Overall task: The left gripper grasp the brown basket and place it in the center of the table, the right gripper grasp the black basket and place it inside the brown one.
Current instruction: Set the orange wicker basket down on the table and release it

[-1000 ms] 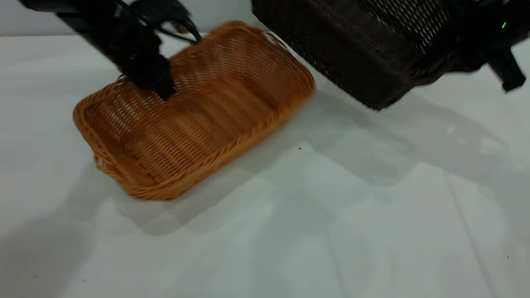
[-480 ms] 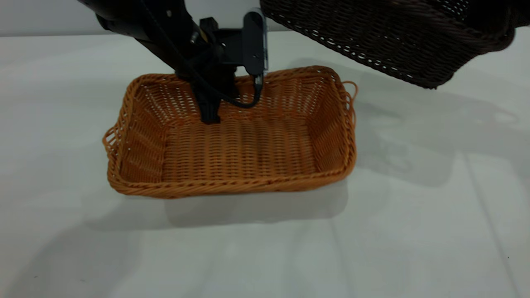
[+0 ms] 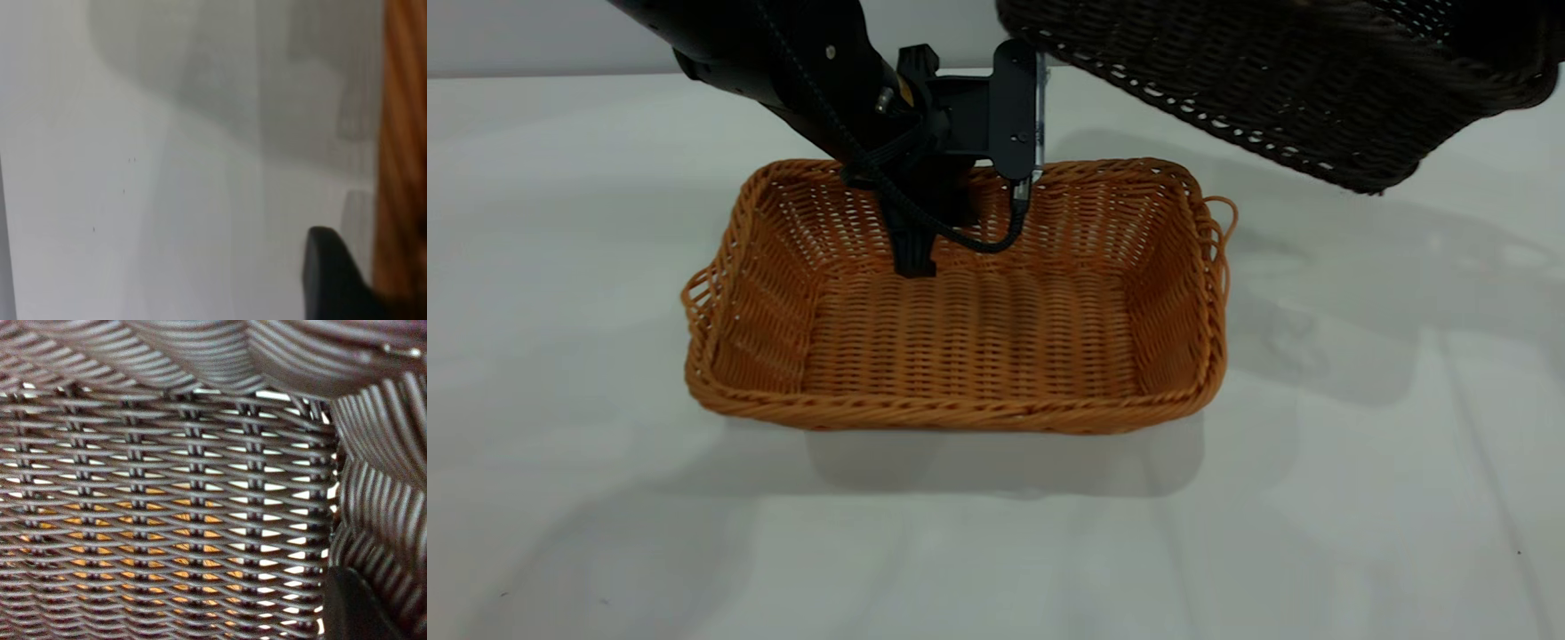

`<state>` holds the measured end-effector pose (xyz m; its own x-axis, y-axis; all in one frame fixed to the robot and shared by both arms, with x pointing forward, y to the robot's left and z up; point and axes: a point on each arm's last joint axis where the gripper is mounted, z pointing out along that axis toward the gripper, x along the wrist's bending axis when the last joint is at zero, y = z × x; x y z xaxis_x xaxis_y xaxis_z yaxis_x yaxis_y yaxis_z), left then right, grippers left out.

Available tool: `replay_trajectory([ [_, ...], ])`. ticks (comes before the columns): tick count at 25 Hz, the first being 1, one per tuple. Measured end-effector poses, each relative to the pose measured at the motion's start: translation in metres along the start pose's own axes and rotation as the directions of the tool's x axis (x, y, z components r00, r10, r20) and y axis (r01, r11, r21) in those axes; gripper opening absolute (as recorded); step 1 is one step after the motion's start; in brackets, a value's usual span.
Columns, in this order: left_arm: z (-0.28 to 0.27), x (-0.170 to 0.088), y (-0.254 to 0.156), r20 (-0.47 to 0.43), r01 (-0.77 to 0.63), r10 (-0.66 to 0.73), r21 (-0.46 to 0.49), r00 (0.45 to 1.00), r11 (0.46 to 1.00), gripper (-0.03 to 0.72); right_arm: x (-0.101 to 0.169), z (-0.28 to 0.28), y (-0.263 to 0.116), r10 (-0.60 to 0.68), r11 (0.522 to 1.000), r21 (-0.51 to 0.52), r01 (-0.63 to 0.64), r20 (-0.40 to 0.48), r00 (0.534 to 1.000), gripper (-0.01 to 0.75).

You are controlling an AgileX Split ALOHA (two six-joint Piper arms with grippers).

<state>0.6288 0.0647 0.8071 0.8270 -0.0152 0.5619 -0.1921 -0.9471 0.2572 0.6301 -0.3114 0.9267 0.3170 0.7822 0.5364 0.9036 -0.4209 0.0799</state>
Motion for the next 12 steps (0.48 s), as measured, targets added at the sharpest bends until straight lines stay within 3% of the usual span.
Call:
replay_trajectory([
  [6, -0.019, 0.021, 0.012, -0.086, 0.03, -0.034, -0.046, 0.996, 0.998, 0.475, -0.027, -0.022, 0.022, 0.16, 0.979, -0.116, -0.17, -0.088, 0.983, 0.093],
  [12, -0.085, 0.063, 0.032, -0.164, 0.024, -0.038, -0.086, 0.986, 0.996, 0.5, -0.021, -0.019, 0.019, 0.139, 0.984, -0.095, -0.149, -0.103, 0.985, 0.092],
])
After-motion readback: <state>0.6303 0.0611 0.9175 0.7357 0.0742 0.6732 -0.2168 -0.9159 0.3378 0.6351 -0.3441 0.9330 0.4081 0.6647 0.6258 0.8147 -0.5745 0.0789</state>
